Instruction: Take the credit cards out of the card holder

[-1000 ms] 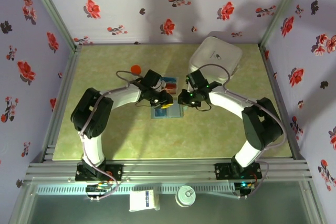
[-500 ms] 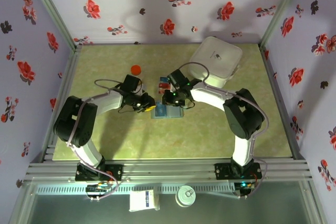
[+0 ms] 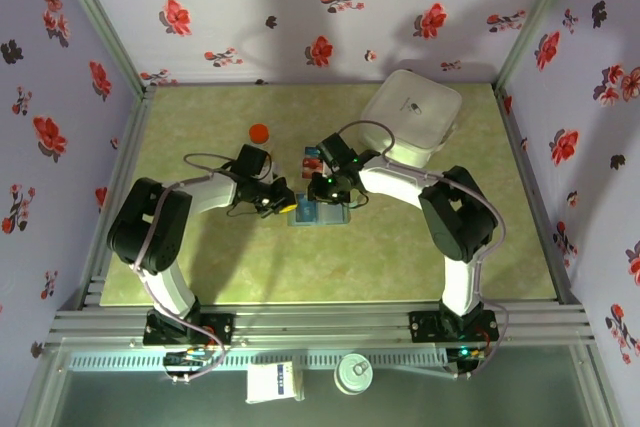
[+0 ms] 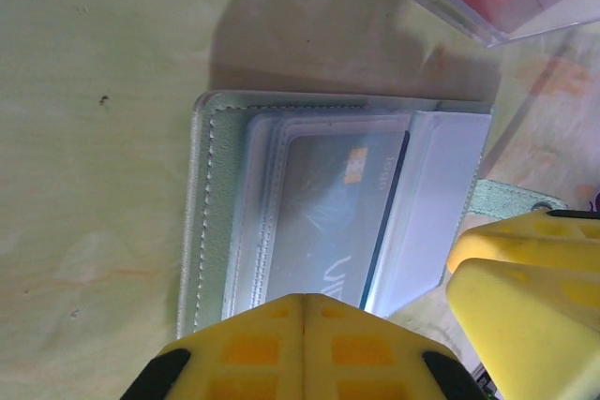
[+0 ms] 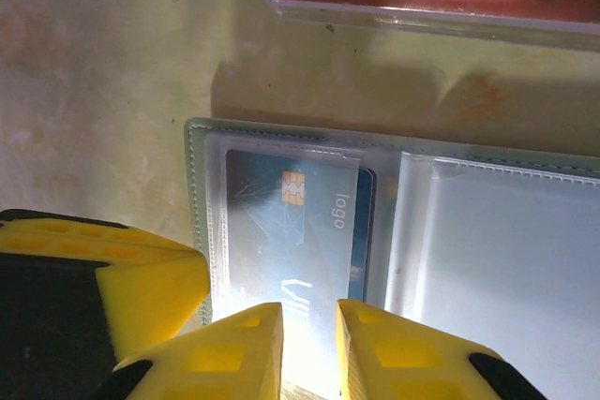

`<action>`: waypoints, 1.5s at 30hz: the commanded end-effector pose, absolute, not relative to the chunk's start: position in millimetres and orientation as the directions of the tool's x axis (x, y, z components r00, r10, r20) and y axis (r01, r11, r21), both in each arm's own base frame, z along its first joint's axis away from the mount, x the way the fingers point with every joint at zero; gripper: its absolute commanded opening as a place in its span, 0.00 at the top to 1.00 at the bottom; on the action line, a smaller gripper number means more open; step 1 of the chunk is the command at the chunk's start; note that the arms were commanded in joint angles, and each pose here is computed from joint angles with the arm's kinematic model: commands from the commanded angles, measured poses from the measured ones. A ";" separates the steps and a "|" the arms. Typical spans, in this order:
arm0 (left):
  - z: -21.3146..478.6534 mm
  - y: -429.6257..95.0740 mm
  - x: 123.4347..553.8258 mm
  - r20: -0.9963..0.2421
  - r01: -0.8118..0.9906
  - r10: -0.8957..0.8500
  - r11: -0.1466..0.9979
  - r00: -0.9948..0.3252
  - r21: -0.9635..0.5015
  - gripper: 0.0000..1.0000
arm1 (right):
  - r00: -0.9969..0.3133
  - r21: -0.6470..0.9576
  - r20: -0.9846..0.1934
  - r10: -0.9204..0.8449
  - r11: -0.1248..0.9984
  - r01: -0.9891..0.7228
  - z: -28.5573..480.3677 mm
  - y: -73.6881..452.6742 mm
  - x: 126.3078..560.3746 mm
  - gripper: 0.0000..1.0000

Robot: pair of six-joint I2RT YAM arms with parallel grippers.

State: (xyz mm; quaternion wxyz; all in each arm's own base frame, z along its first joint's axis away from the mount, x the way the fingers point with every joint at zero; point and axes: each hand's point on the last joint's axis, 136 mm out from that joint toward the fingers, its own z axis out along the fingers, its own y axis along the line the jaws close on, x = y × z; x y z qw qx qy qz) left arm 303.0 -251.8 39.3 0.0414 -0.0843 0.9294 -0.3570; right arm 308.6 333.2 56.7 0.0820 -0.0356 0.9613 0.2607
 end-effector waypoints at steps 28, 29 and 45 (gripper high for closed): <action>15.7 -239.0 295.9 0.008 -0.135 -0.164 0.784 -0.986 -0.606 0.99 | -0.995 0.552 -0.096 -0.020 0.831 -0.070 32.8 349.6 303.8 0.79; 15.3 -238.9 295.6 0.009 -0.136 -0.164 0.784 -0.986 -0.605 0.99 | -0.995 0.558 -0.093 -0.019 0.827 -0.068 32.9 350.6 303.3 0.79; 13.7 -237.2 295.3 0.008 -0.138 -0.166 0.788 -0.986 -0.600 0.99 | -0.996 0.474 -0.093 -0.014 0.879 -0.056 18.4 331.8 300.2 0.77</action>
